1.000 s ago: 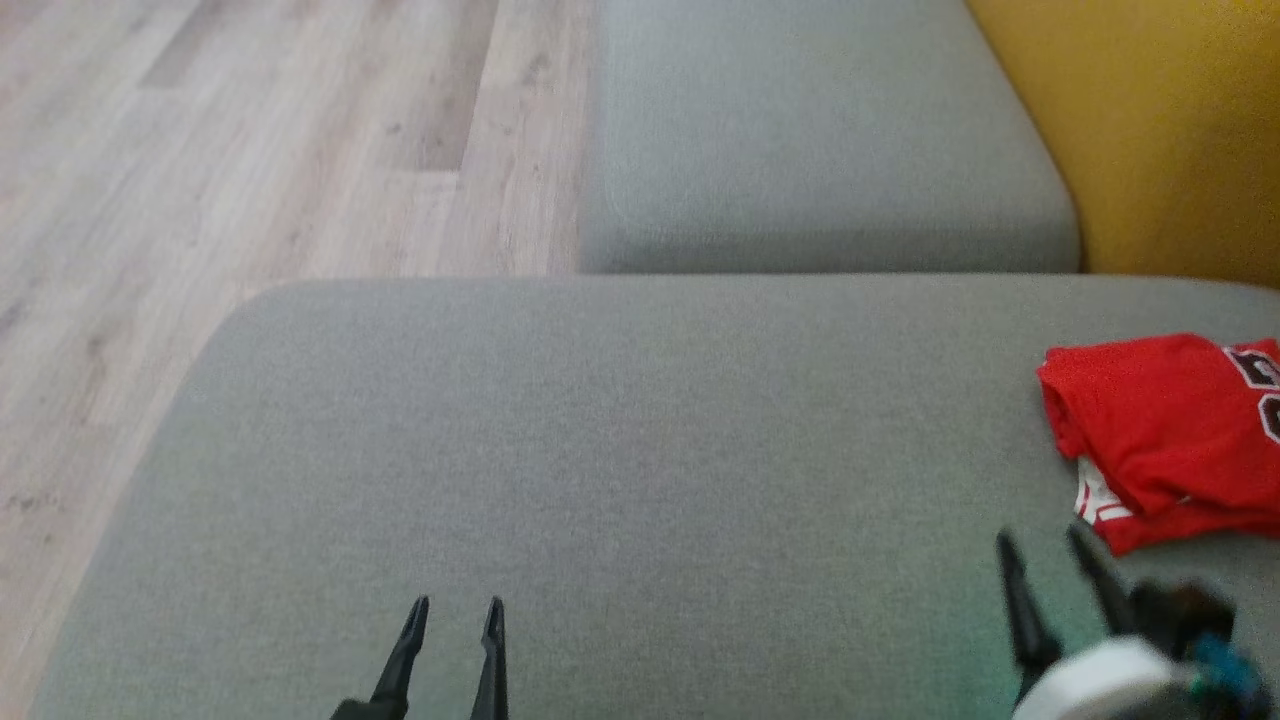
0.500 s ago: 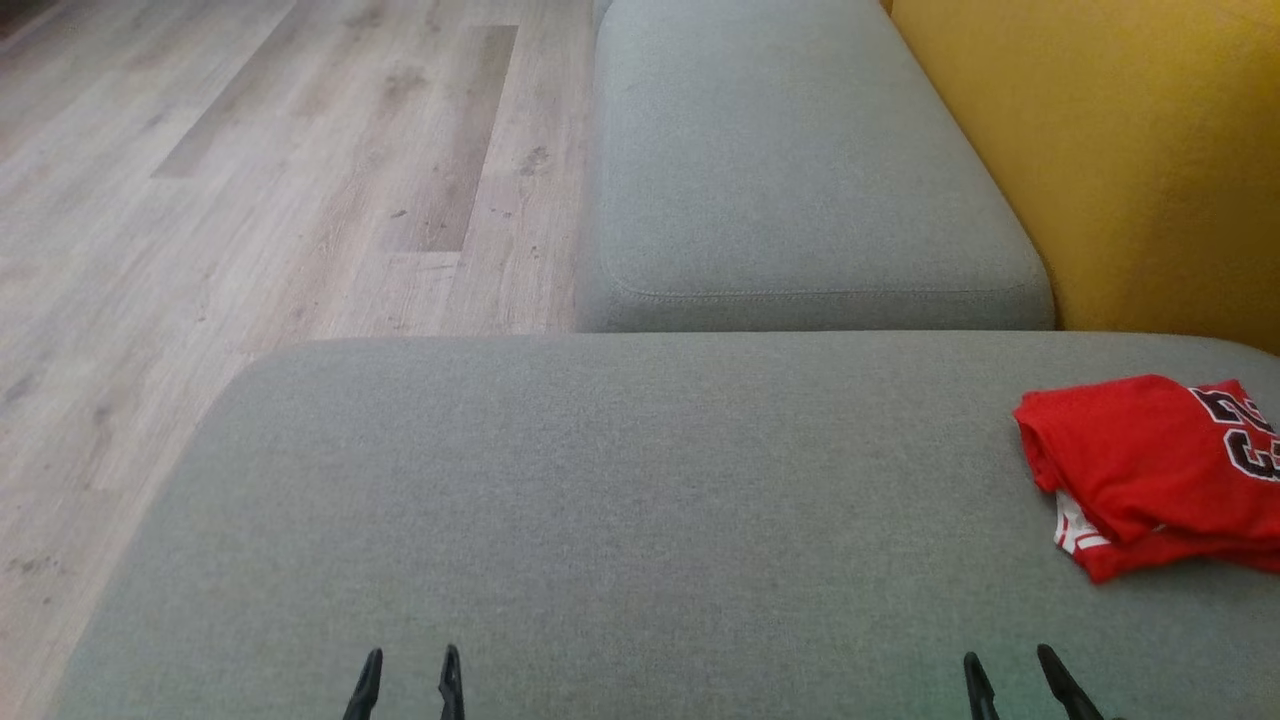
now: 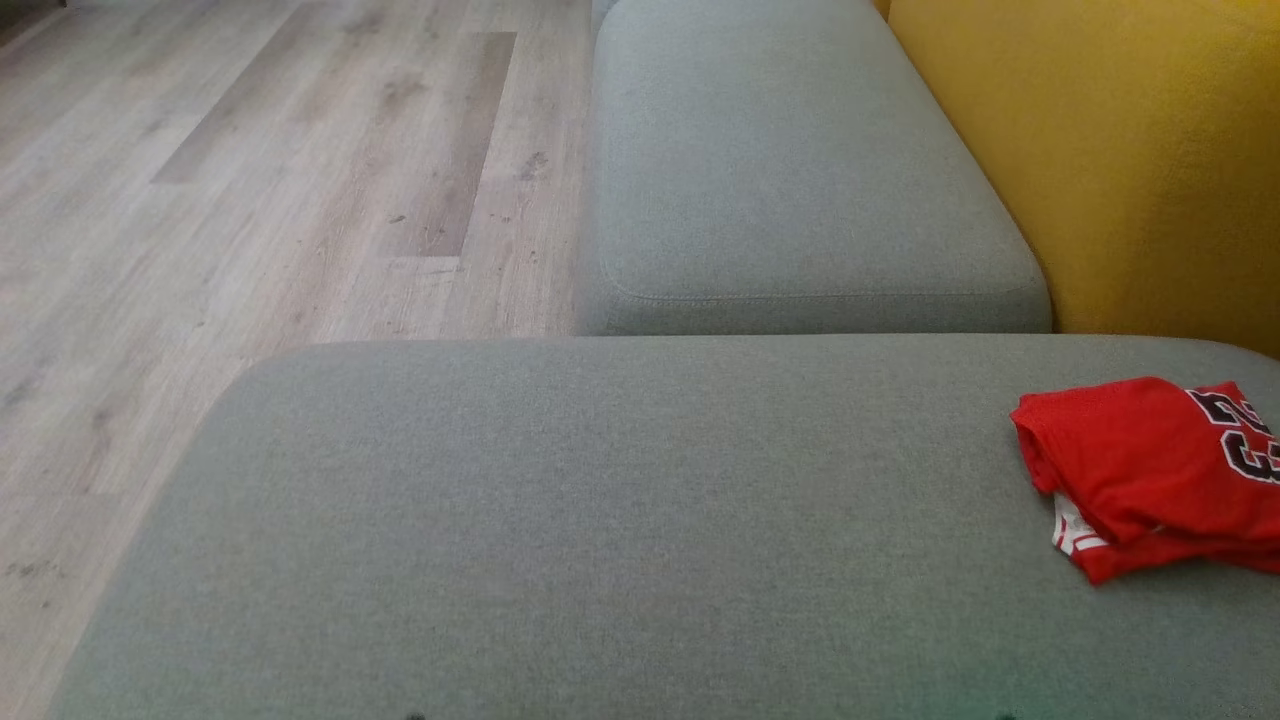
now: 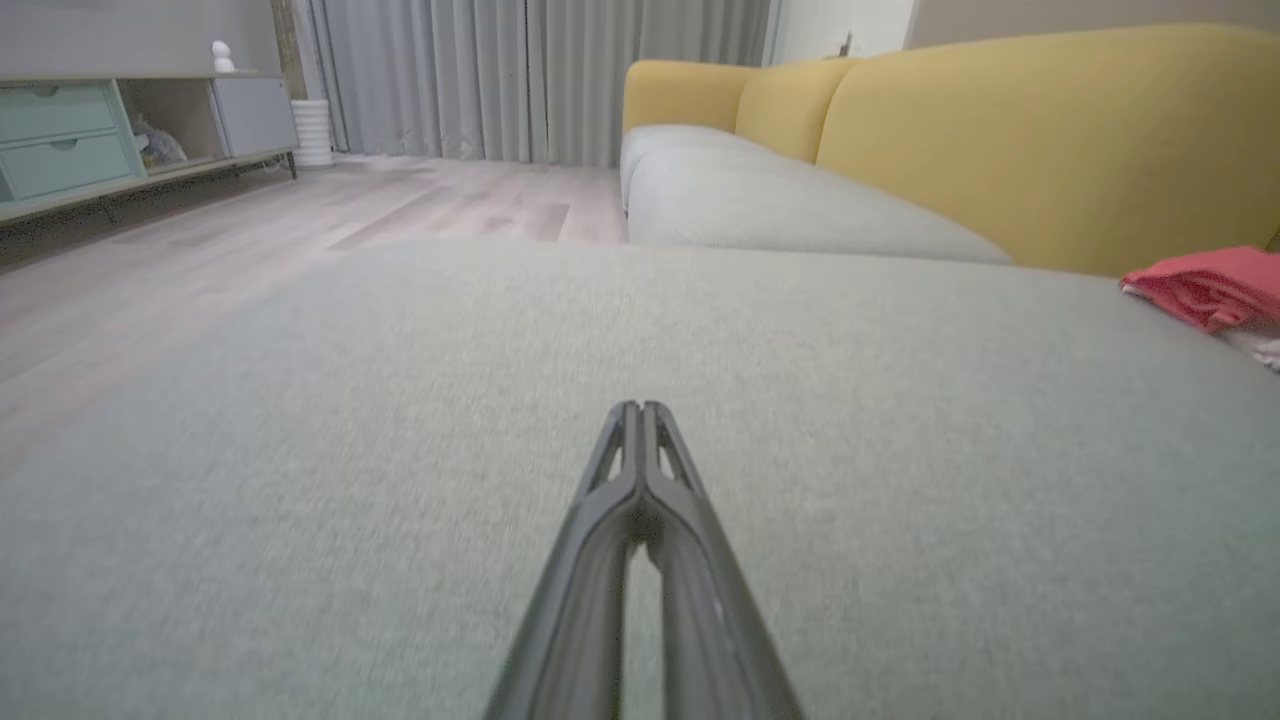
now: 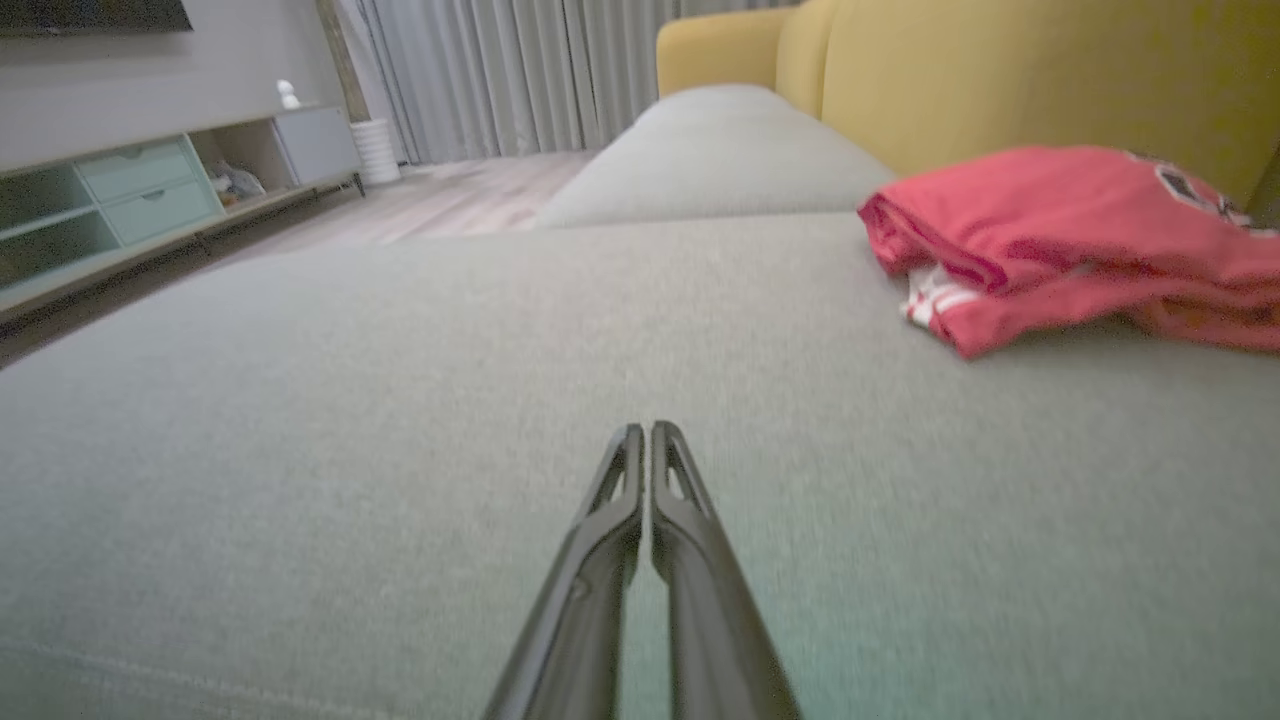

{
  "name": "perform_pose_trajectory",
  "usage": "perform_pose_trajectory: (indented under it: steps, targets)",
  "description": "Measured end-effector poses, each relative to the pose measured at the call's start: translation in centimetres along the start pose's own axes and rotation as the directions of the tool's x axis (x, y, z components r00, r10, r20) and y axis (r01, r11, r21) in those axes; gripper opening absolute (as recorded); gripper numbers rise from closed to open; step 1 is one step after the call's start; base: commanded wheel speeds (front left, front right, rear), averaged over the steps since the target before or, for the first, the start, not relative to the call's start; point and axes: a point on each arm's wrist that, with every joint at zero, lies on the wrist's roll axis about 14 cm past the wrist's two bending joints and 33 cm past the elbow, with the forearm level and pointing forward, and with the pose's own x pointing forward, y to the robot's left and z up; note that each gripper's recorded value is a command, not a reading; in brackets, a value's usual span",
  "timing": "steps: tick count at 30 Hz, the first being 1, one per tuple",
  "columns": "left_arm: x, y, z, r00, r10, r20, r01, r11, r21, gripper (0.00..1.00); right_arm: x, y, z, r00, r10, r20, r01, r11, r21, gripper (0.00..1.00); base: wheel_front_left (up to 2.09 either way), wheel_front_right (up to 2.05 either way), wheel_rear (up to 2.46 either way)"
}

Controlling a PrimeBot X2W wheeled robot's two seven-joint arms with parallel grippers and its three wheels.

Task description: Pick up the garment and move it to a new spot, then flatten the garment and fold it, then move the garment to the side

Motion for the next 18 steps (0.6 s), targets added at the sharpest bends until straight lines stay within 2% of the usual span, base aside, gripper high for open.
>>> perform_pose_trajectory:
  steps: [3,18]
  targets:
    - [-0.6,0.3,-1.4,0.999,0.014,-0.052,-0.016,1.0,-0.024,0.0,-0.6,-0.2,-1.3,0.999,-0.013,-0.044,0.014,0.999,0.028,0.0,0.0,0.0,0.0]
    - [0.3,1.2,-1.5,0.994,0.049,-0.094,-0.066,0.981,-0.184,0.0,0.6,-1.4,-0.5,0.997,-0.064,-0.046,0.072,0.979,0.19,0.0,0.0,0.0,0.0]
